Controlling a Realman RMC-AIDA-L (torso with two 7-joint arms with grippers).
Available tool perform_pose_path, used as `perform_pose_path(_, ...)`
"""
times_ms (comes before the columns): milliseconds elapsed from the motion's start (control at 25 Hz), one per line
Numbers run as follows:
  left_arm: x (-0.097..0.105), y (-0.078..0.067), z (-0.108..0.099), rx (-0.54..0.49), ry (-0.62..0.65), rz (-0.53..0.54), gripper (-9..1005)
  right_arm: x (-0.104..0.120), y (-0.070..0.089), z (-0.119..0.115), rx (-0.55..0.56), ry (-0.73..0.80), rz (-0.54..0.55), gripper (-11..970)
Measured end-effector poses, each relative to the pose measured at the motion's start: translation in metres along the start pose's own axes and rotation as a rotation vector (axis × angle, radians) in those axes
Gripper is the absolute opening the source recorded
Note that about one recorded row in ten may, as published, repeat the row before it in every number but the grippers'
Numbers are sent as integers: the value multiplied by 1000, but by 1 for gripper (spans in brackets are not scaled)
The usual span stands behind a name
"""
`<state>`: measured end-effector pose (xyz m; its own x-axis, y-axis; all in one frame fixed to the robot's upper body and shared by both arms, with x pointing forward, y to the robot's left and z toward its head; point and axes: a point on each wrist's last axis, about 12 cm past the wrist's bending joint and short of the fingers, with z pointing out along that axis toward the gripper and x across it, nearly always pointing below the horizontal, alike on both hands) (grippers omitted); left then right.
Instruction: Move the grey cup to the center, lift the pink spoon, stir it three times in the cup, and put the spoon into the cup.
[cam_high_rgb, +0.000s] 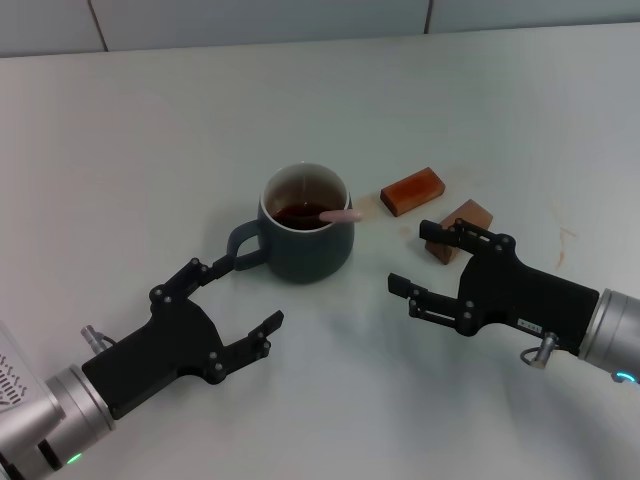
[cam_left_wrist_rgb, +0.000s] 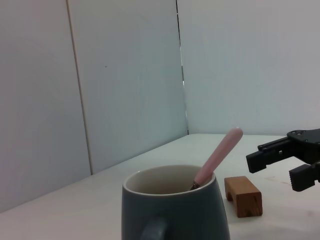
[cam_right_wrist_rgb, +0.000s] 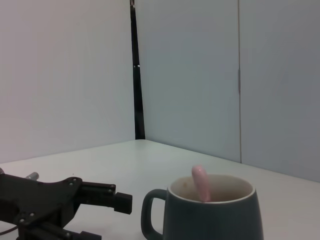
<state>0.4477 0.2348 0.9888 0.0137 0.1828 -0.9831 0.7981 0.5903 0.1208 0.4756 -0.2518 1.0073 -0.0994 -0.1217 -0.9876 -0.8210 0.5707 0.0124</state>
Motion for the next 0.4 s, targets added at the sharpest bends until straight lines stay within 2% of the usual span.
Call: perform_pose_path(400, 0, 0, 0, 0, -1, -3, 852, 0, -1, 2, -2, 9, 0, 770)
